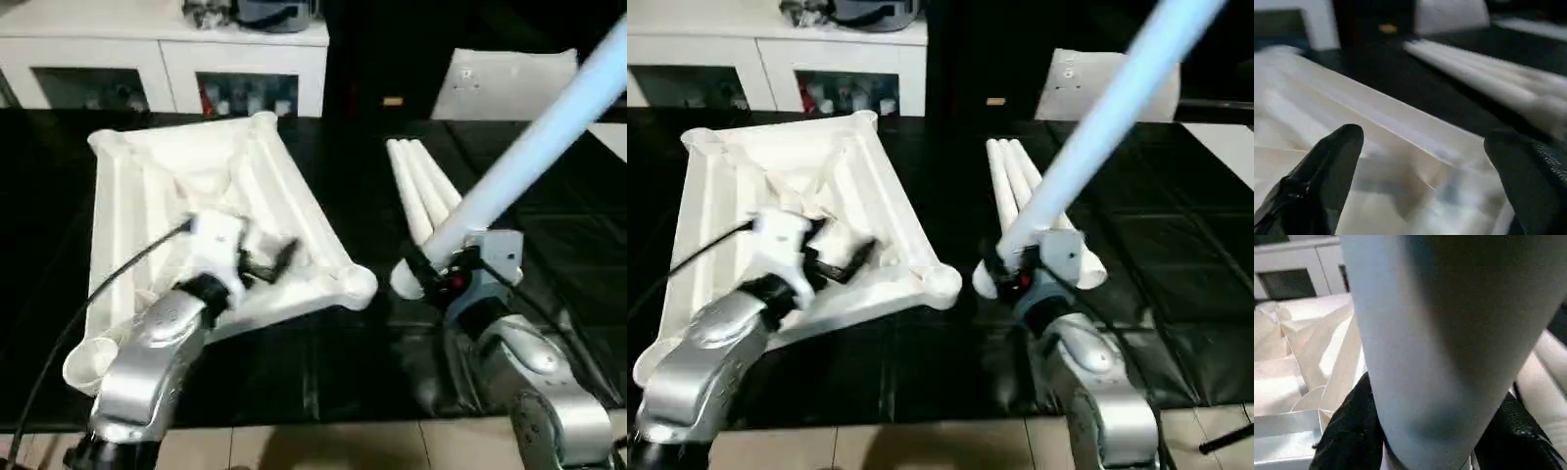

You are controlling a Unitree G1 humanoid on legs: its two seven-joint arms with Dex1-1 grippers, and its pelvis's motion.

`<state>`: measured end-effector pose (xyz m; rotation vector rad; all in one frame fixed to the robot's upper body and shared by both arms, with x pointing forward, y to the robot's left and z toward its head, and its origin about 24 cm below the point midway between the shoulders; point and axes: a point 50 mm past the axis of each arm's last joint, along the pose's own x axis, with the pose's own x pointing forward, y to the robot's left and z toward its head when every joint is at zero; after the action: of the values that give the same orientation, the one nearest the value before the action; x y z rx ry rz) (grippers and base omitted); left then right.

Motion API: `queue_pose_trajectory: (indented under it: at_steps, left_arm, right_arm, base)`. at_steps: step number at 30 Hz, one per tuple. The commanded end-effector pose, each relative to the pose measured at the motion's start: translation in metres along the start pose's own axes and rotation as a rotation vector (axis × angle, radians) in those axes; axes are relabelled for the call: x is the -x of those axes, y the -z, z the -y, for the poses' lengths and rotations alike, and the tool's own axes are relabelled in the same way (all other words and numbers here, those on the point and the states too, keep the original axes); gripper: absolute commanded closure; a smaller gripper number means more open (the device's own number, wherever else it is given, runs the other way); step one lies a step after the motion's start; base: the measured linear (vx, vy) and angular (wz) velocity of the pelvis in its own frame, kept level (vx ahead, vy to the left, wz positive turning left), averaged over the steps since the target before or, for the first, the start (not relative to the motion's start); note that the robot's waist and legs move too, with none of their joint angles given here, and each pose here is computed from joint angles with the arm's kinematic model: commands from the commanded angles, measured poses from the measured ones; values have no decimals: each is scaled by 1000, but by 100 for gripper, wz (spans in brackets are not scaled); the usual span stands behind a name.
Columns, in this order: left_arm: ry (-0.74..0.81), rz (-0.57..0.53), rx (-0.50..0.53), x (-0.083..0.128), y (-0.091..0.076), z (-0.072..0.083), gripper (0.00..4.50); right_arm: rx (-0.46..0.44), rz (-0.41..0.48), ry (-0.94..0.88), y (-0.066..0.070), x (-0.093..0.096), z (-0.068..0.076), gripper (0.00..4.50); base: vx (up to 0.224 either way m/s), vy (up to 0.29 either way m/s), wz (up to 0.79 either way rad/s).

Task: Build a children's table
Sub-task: Move to table, then insert table leg to table base

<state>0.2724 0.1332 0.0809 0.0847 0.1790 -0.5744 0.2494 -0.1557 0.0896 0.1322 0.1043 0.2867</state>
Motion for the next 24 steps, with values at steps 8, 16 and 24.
queue_pose_trajectory:
  at_steps: [8,16,24]
  left_arm:
    - [251,-148,-127,-16,5,-2,0]
    - [271,-217,-203,-18,13,-20,28]
    - [339,-235,-145,-23,11,-25,101]
  right_arm:
    - [20,2,-5,-9,-8,14,261]
    - [46,4,-89,-12,-15,5,261]
    - [73,-6,-121,-9,-13,2,261]
  base:
    - [-59,-19,2]
    - [0,0,0]
    - [0,0,0]
